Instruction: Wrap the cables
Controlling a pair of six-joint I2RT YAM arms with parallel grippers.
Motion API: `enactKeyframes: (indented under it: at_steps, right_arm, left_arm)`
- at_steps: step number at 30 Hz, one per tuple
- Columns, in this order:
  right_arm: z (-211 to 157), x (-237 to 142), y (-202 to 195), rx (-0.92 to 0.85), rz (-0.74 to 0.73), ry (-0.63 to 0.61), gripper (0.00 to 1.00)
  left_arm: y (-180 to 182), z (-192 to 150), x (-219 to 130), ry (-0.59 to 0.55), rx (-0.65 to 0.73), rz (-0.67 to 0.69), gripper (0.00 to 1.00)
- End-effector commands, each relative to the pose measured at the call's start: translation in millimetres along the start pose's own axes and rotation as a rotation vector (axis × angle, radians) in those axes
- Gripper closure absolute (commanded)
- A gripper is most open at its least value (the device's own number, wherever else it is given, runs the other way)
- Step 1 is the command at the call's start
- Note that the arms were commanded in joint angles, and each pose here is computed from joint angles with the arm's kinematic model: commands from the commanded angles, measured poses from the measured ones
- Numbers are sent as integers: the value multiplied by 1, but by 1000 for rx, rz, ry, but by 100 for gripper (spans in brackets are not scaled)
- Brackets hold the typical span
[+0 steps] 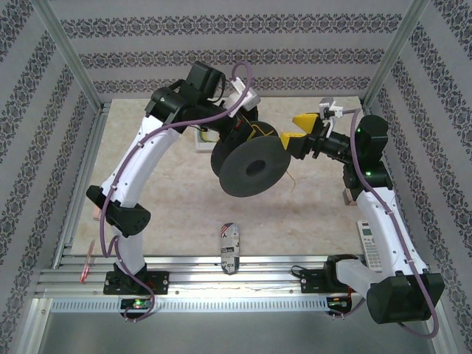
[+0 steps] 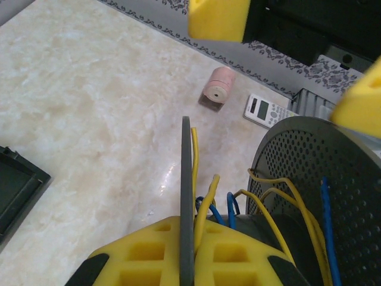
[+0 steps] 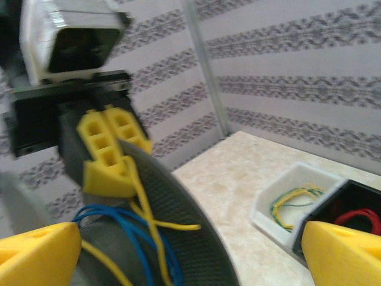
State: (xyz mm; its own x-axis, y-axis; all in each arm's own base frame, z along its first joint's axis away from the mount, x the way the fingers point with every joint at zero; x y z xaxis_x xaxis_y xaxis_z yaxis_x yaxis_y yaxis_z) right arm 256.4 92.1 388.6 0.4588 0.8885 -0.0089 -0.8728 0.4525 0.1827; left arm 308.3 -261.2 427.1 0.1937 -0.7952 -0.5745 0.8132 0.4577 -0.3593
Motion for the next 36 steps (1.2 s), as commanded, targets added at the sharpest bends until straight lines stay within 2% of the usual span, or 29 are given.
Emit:
enactKeyframes:
  at_steps: [1,9,15,19,22,23,24,25,27,34,36]
  right_arm:
    - [3,-4,24,-77,138,-10,8]
    - [4,-10,40,-80,197,-9,14]
    - [-4,6,36,-53,237,19,19]
    - [-4,16,38,-52,269,28,26]
    - [-1,22,44,-62,311,31,38]
    - [0,23,48,-65,330,32,46]
    - [0,26,50,-66,347,35,65]
    - [0,27,52,-68,356,36,79]
    - [-2,30,54,-68,363,39,99]
    - [-4,31,55,-79,343,30,100]
    - [0,28,54,-91,331,19,100]
  left_arm:
    - [-13,10,-28,-82,48,-92,100]
    - [-8,12,-32,-99,37,-126,100]
    - [-16,15,-34,-118,47,-213,100]
    - [-18,16,-34,-120,49,-242,100]
    - [-17,16,-32,-118,46,-233,100]
    - [-16,16,-32,-119,44,-227,100]
    - [-15,16,-31,-117,41,-224,100]
    - [-13,16,-30,-117,39,-220,100]
    - [-11,17,-28,-119,34,-212,100]
    - [-6,19,-25,-121,25,-200,100]
    - [-6,18,-28,-120,25,-193,90]
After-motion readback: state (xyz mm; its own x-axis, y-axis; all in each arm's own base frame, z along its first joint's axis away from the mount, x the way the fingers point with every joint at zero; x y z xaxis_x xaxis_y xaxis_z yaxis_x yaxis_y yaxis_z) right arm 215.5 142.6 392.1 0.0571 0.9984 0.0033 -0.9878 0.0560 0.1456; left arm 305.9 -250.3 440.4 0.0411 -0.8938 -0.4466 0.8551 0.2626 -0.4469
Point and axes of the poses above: each hand's point on the last joint's axis, 136 mm out from that joint toward the fingers, its own x axis out along the fingers, its own y axis along the line the jaws close on, z = x × y, the point moved 8 cm from there along -x, back along the fingers, and after that the axes turned 8 degrees about -x, right-handed, at the moved point
